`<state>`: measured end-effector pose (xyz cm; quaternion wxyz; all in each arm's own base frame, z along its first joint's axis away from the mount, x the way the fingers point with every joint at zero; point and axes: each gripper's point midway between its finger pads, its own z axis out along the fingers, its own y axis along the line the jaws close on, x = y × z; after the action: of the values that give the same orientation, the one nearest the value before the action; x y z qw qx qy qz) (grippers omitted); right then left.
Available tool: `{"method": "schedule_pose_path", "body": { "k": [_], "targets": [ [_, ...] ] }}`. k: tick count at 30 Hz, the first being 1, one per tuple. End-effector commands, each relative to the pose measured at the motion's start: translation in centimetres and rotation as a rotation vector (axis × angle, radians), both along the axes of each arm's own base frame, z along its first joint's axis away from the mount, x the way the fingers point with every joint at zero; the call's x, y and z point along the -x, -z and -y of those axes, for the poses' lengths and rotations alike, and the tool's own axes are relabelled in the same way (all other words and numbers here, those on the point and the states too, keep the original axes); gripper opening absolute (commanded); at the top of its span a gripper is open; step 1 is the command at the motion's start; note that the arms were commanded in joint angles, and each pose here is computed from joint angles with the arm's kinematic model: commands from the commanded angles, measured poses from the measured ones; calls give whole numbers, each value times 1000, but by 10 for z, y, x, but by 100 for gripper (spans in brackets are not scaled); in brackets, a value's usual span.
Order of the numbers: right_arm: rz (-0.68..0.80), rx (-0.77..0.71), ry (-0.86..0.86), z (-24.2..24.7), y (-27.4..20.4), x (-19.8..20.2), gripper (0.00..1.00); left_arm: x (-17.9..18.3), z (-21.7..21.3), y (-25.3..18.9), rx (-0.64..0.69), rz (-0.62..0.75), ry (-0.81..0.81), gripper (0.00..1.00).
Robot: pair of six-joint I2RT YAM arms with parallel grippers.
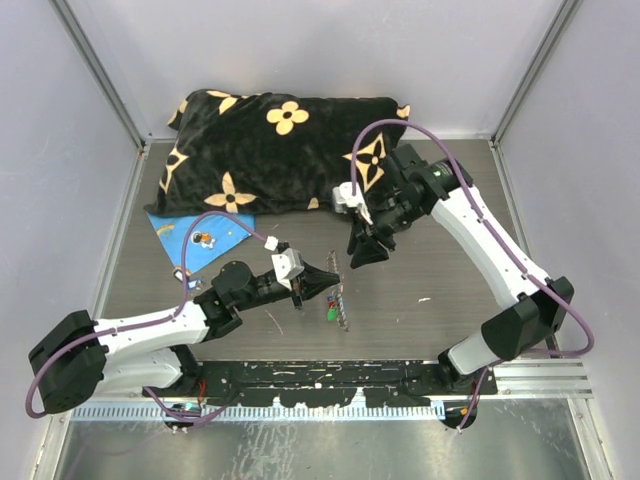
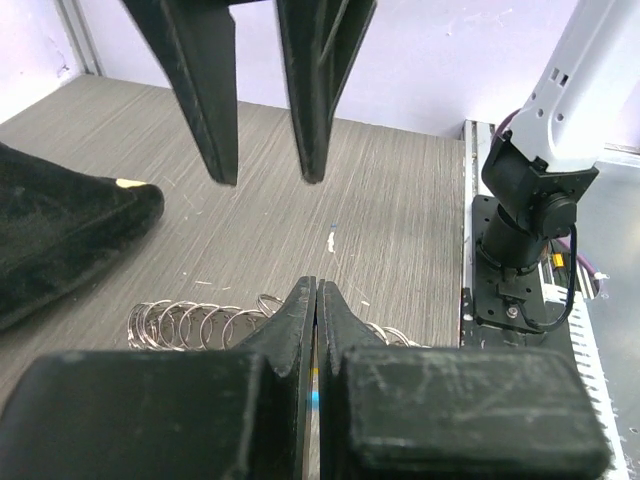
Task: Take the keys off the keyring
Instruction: Remove the key from the keyring.
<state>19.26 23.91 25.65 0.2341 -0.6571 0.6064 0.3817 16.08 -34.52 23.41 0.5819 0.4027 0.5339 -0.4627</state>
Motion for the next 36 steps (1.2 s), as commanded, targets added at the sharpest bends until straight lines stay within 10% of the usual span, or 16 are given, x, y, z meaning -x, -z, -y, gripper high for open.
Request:
{"method": "schedule_pose_path", "body": {
  "k": [1, 15, 36],
  "targets": [
    [23, -199, -26, -1, -26, 12, 44, -1, -7, -50, 160, 78, -29, 0],
    [47, -381, 57, -9, 14, 11, 60, -4, -8, -46, 156, 63, -48, 0],
    [-21, -414, 35, -18, 31, 16, 33, -6, -8, -47, 154, 63, -59, 0]
  ]
}}
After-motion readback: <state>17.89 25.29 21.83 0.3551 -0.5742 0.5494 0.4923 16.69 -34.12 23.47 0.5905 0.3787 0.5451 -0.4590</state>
